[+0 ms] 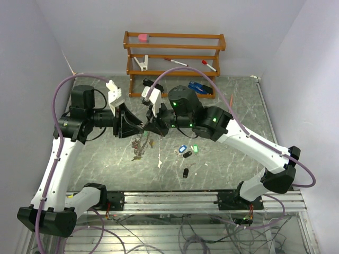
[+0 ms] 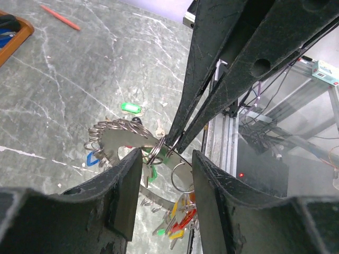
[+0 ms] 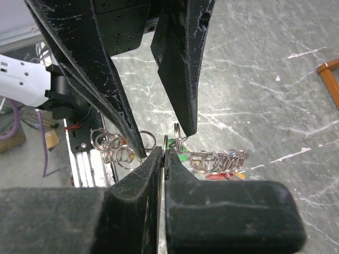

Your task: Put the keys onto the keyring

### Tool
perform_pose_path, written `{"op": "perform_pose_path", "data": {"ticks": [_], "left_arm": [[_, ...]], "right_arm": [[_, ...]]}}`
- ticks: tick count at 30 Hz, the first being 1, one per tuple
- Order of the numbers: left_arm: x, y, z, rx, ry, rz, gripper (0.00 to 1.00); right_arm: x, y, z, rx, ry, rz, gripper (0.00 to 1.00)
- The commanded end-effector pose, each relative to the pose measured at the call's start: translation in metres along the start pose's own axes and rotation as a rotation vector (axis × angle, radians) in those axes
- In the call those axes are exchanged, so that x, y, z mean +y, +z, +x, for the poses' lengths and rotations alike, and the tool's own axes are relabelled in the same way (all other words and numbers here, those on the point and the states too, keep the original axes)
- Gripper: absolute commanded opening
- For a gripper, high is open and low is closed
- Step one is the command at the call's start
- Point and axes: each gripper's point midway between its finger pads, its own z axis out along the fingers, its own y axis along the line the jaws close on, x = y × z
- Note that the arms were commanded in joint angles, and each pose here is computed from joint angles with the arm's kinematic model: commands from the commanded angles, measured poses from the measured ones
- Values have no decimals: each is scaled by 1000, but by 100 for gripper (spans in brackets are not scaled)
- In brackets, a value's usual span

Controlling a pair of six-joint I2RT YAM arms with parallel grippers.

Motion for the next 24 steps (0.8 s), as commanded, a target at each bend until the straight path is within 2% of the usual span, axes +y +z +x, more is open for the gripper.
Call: {"op": "perform_pose_path", "data": {"ticks": [1,11,16,22,24], "left_arm": [[-13,-1,-7,-10,47,47,53],[-19,1,-6,-10,63,82,49],[-22,1,-1,-1,67,94,38],[-25,1,1,7,76,100,17],[-28,1,1,5,80,111,16]], "right_arm": [[10,-12,-25,-74,-36,-56,0],[19,-11,-23,-67,-55,-109,0],[22,-8,-24,-66,-60,-133,0],[29,-11,-22,-72,-86,-170,0],[32,-11,-19,-59,-105,-198,0]]}}
